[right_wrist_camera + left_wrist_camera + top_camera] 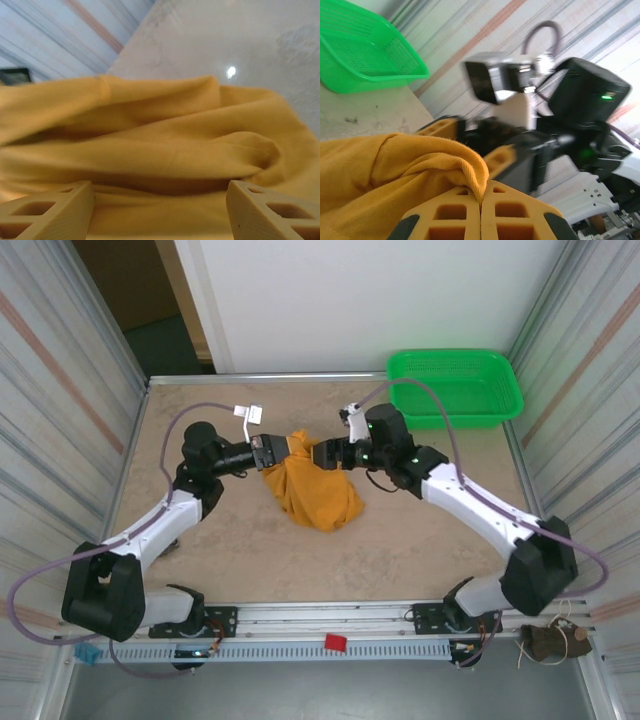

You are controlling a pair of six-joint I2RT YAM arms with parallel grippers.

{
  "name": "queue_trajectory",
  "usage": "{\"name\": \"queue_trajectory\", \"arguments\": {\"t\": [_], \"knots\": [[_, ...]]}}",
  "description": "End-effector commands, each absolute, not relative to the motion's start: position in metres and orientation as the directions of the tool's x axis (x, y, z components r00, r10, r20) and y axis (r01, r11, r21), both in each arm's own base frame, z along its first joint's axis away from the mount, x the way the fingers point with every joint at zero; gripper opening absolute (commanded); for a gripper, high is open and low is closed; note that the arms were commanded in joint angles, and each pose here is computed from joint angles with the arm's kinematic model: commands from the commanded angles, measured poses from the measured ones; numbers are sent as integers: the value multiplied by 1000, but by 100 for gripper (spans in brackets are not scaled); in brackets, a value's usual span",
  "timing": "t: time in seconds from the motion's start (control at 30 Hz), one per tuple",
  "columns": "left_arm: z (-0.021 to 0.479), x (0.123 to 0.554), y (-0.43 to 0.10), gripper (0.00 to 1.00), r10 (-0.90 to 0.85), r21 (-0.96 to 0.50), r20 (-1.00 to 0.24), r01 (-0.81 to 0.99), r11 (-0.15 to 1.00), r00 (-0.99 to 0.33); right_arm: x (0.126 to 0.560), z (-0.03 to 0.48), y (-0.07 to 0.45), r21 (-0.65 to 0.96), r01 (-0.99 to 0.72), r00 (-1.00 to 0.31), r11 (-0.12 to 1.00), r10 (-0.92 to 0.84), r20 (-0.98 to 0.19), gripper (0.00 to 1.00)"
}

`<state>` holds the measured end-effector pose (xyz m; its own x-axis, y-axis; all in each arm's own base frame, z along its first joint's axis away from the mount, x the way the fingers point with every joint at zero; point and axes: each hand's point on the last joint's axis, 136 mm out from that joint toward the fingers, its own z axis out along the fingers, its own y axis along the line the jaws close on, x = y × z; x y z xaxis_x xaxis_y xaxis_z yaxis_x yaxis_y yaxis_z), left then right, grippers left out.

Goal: Fold the inside-out t-shirt

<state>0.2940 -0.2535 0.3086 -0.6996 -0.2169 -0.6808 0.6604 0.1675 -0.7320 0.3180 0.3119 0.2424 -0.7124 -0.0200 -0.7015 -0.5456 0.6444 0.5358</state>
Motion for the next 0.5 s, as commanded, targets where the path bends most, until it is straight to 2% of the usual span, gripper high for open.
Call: {"name": "queue_trajectory", "arguments": {"t": [0.0, 0.03, 0.1, 0.13, 0.33, 0.47], "knots": [[337, 284, -257, 0, -195, -655, -752, 748, 109, -630, 321, 239, 332, 572, -605, -713, 554, -57, -699, 65], [336, 285, -257, 0, -193, -655, -752, 746, 115, -630, 321, 236, 336, 586, -610, -719, 533, -61, -693, 57], [332, 287, -255, 0, -187, -660, -749, 739, 135, -636, 322, 232, 338, 607, -607, -731, 513, -62, -679, 12], [330, 289, -252, 0, -190, -664, -746, 733, 146, -638, 322, 233, 334, 611, -605, -733, 511, -56, -678, 0], [291, 311, -229, 0, -228, -715, -699, 656, 243, -678, 319, 270, 287, 592, -578, -677, 562, 75, -732, 0], [262, 323, -223, 0, -247, -748, -662, 603, 278, -708, 302, 299, 267, 577, -586, -622, 570, 140, -770, 0]]}}
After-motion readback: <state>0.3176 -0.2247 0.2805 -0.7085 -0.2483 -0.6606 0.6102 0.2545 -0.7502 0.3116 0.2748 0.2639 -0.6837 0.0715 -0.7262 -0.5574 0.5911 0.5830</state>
